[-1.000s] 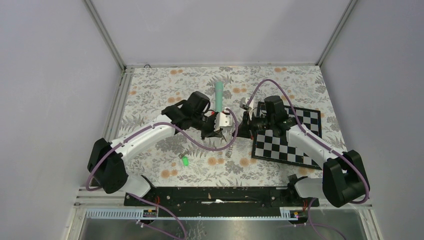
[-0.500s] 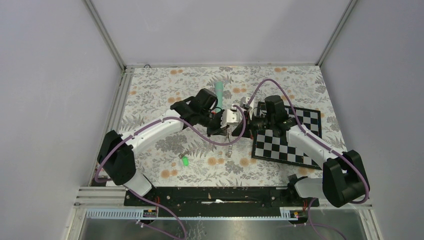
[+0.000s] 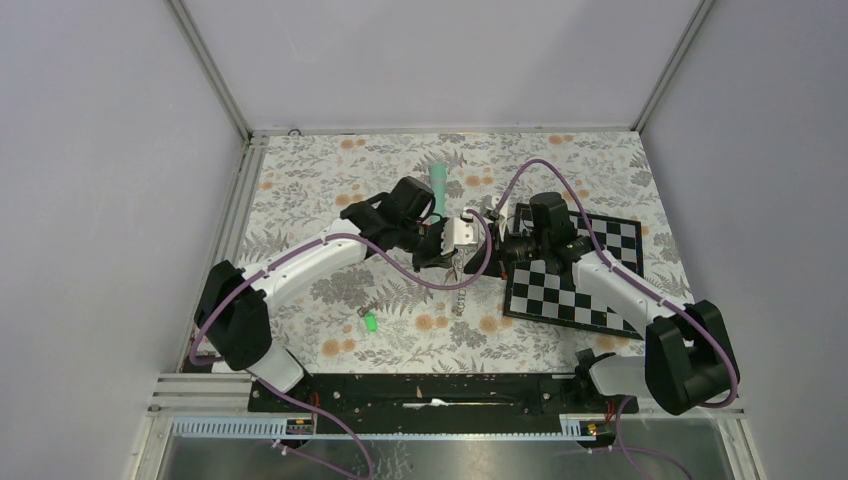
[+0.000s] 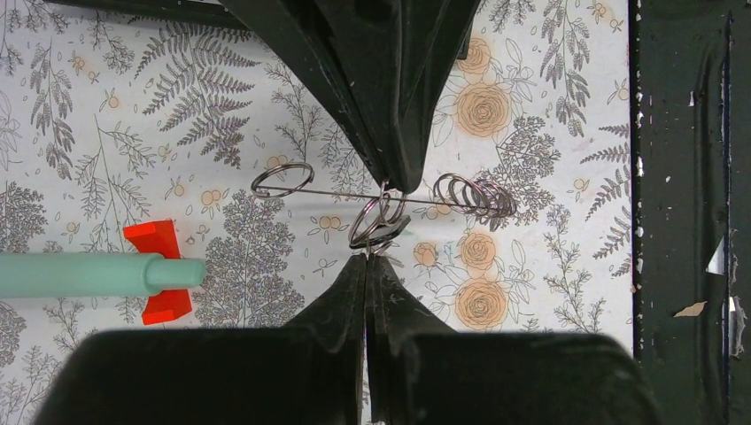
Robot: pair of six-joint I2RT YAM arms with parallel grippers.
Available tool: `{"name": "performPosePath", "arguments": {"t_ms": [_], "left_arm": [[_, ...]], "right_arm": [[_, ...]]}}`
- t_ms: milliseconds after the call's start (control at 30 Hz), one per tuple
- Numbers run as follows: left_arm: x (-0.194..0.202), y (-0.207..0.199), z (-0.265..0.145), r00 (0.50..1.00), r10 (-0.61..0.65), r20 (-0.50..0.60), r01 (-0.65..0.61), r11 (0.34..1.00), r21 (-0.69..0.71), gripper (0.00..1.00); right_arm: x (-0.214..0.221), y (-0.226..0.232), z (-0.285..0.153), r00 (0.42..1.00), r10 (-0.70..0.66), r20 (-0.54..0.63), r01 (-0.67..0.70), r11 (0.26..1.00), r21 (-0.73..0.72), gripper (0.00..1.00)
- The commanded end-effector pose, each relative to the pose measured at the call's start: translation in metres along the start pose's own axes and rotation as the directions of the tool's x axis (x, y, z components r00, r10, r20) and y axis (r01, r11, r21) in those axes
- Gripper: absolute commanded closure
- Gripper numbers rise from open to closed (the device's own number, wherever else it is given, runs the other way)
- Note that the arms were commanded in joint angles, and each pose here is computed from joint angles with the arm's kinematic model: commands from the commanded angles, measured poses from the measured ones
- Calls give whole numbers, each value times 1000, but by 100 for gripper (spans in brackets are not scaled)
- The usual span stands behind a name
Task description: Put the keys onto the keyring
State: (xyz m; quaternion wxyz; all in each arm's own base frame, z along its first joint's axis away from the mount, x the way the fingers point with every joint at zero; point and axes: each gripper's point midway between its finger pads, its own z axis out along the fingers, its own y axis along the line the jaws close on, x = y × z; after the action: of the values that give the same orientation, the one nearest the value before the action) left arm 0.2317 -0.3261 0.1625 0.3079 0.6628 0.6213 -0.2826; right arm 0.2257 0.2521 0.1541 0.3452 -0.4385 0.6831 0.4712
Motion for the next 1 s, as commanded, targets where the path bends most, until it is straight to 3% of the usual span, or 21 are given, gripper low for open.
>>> {"name": "performPosePath", "arguments": {"t_ms": [0, 600, 967], "left_arm": [[-22, 11, -6, 998, 47, 51, -45, 998, -39, 100], [-31, 11, -1, 996, 46, 75, -45, 999, -12, 100], [-34, 2, 1, 988, 120, 96, -120, 993, -11, 100]], "right_arm": [[-16, 9, -4, 997, -58, 45, 59, 998, -28, 100], [-17, 7, -2, 998, -35, 50, 36, 999, -33, 100], [-17, 3, -1, 998, 1, 55, 0, 1000, -17, 100]]}}
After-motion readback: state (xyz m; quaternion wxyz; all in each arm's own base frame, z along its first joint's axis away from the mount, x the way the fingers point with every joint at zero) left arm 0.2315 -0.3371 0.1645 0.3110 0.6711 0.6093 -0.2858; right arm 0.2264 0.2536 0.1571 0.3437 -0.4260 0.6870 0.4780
